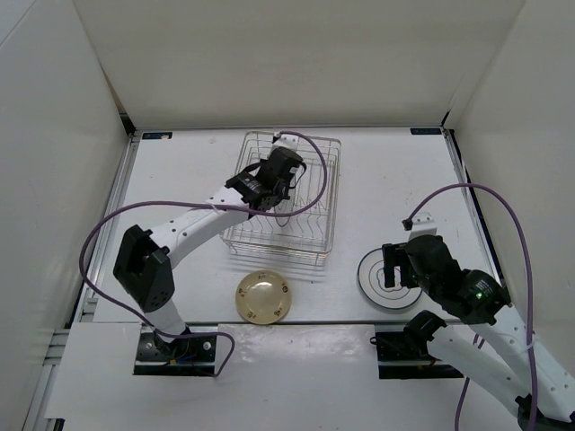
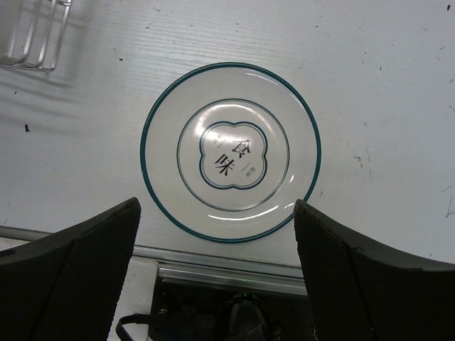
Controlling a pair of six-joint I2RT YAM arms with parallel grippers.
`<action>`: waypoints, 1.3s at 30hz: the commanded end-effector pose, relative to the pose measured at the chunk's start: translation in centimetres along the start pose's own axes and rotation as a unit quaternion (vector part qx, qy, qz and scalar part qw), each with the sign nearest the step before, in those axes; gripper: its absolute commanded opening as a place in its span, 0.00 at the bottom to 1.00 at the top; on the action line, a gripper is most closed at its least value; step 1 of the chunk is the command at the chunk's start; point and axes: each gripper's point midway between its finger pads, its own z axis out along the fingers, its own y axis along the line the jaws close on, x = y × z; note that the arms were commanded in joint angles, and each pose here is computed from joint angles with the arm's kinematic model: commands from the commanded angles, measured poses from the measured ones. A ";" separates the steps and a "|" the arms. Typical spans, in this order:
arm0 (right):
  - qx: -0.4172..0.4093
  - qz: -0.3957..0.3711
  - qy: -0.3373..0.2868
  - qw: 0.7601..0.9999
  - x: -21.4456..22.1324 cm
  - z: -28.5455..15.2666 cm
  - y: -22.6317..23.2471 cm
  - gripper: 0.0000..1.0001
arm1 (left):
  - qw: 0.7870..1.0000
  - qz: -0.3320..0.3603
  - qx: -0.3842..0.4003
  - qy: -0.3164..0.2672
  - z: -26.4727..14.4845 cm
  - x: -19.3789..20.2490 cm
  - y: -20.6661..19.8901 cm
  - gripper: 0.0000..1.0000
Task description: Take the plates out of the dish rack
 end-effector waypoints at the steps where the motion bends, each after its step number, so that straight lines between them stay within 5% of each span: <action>1: 0.008 0.009 -0.017 1.000 -0.6 0.1 -0.2 0.90 | 0.982 -0.114 0.079 -0.129 -6.0 -8.6 -1.8 0.02; 9: 0.009 0.034 -0.053 0.998 -1.0 -0.9 -0.9 0.90 | 0.950 -0.186 0.205 -0.148 -10.0 -9.1 -4.3 0.00; 14: 0.015 0.048 -0.071 0.996 -1.1 -1.5 -1.5 0.90 | 0.942 -0.210 0.218 -0.148 -10.6 -8.0 -4.0 0.00; 21: 0.017 0.073 -0.111 0.991 -1.6 -2.5 -2.4 0.90 | 0.924 -0.228 0.301 -0.068 -8.6 -4.6 -9.1 0.00; 25: 0.017 0.080 -0.122 0.989 -1.6 -2.8 -2.6 0.90 | 0.892 -0.250 0.376 -0.001 -7.2 -1.3 -13.2 0.00; 32: 0.019 0.080 -0.120 0.989 -1.6 -2.7 -2.6 0.90 | 0.835 -0.252 0.488 0.027 -8.0 -1.1 -18.8 0.00; 39: 0.019 0.079 -0.120 0.989 -1.6 -2.7 -2.6 0.90 | 0.819 -0.216 0.529 0.050 -9.1 0.1 -22.6 0.05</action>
